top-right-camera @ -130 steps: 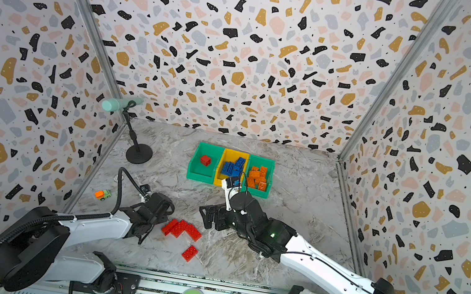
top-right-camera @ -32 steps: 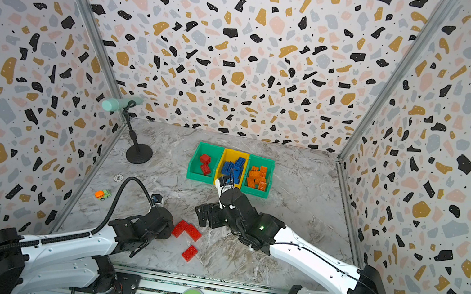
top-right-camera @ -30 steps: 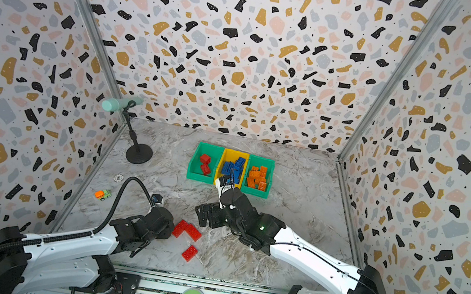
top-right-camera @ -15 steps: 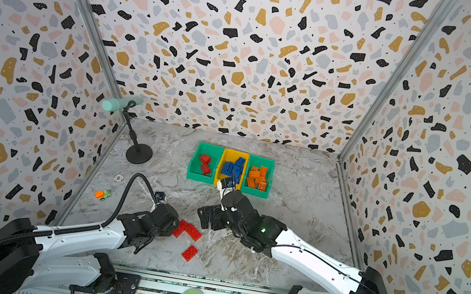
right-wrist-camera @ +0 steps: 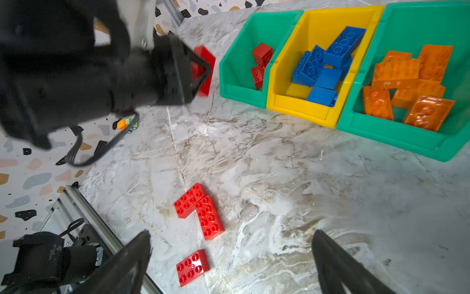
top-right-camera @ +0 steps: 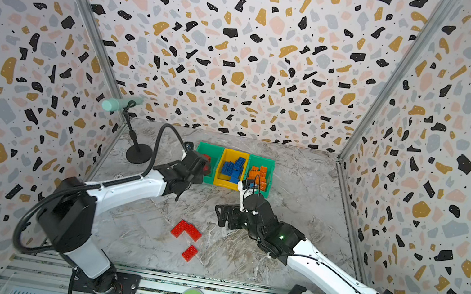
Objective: Sort the legos into containers by color
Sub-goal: Place the lego in the container, then pick up the lego from the middle-left of the table.
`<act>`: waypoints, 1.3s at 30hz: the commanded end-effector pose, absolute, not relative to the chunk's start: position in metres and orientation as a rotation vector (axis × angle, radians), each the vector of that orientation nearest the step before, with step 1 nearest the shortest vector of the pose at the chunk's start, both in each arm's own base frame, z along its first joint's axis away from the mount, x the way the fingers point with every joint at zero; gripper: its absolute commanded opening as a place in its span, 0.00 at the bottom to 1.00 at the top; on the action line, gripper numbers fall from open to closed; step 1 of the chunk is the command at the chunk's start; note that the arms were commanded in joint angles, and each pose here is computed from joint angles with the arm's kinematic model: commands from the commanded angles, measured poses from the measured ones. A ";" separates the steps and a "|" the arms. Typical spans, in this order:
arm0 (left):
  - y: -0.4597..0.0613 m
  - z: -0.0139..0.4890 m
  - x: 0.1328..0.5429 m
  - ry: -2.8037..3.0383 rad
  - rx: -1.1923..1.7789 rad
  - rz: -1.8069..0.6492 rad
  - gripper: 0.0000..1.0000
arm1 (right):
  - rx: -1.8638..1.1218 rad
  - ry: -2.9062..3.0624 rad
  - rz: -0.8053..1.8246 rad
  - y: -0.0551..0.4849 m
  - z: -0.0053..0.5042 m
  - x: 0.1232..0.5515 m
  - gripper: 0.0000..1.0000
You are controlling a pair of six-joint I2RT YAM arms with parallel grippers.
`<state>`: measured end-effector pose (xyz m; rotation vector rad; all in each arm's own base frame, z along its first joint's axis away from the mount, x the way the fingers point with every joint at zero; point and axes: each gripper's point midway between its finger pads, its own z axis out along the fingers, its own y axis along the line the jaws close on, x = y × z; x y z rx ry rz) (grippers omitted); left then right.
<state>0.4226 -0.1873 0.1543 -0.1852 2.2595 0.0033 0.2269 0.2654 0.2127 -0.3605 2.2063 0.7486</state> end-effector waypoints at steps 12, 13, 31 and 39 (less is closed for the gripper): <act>-0.200 0.167 0.515 2.310 -0.088 0.013 0.74 | -0.291 2.175 0.748 0.234 0.227 0.246 0.99; -0.199 0.173 0.509 2.302 -0.092 -0.007 0.73 | -0.296 2.177 0.748 0.234 0.226 0.247 0.99; -0.146 0.107 0.249 2.440 0.111 -0.130 0.79 | -0.425 2.160 0.917 0.284 0.231 0.246 0.99; -0.165 0.074 0.221 2.508 0.192 -0.134 0.81 | -0.456 2.178 0.884 0.297 0.232 0.227 0.99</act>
